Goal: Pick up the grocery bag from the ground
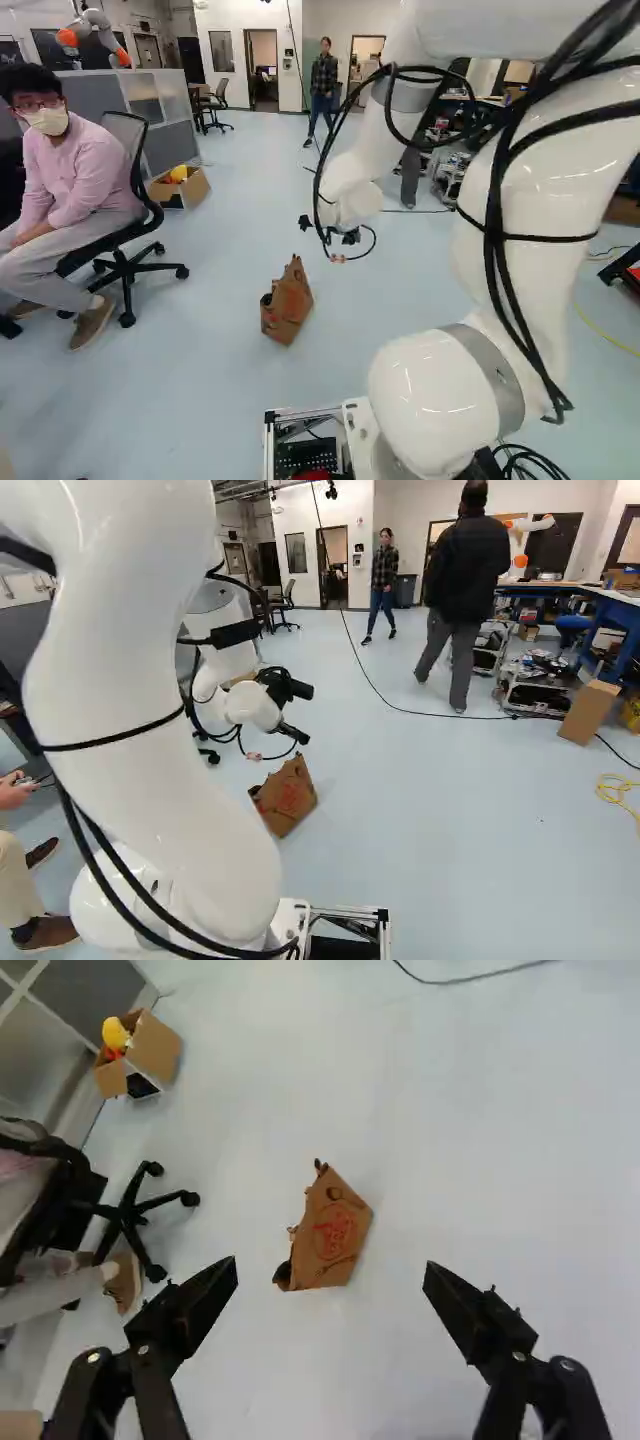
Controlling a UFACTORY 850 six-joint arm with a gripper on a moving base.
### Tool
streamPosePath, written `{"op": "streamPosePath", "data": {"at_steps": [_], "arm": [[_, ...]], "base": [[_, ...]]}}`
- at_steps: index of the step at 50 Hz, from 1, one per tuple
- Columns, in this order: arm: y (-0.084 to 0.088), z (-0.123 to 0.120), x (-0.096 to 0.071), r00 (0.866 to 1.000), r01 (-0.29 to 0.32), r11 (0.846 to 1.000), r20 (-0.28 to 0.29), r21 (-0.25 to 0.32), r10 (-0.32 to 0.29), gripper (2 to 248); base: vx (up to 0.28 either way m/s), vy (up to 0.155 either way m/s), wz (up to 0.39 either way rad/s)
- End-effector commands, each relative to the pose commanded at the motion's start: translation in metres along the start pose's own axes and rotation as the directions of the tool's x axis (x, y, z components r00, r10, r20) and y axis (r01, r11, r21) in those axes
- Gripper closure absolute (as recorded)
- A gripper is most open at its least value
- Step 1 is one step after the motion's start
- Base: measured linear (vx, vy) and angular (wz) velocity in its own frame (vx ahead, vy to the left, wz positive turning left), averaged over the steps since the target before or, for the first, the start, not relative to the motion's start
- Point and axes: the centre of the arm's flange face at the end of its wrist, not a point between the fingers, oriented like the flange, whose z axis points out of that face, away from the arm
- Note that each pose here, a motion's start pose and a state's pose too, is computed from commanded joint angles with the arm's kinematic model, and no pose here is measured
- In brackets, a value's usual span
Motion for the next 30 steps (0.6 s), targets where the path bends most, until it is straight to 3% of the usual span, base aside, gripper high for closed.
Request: {"op": "streamPosePath", "data": {"at_steps": [8, 18, 30], "arm": [[-0.015, 0.016, 0.002, 0.997, -0.02, 0.999, 0.078, -0.033, 0.023, 3], [-0.037, 0.033, 0.001, 0.984, 0.026, 0.997, 0.176, -0.066, -0.014, 3], [-0.064, 0.052, 0.0, 0.96, 0.085, 0.992, 0.273, -0.096, -0.056, 3]], "base": [[0.0, 0.0, 0.0], [0.0, 0.0, 0.0], [0.0, 0.0, 0.0]]}}
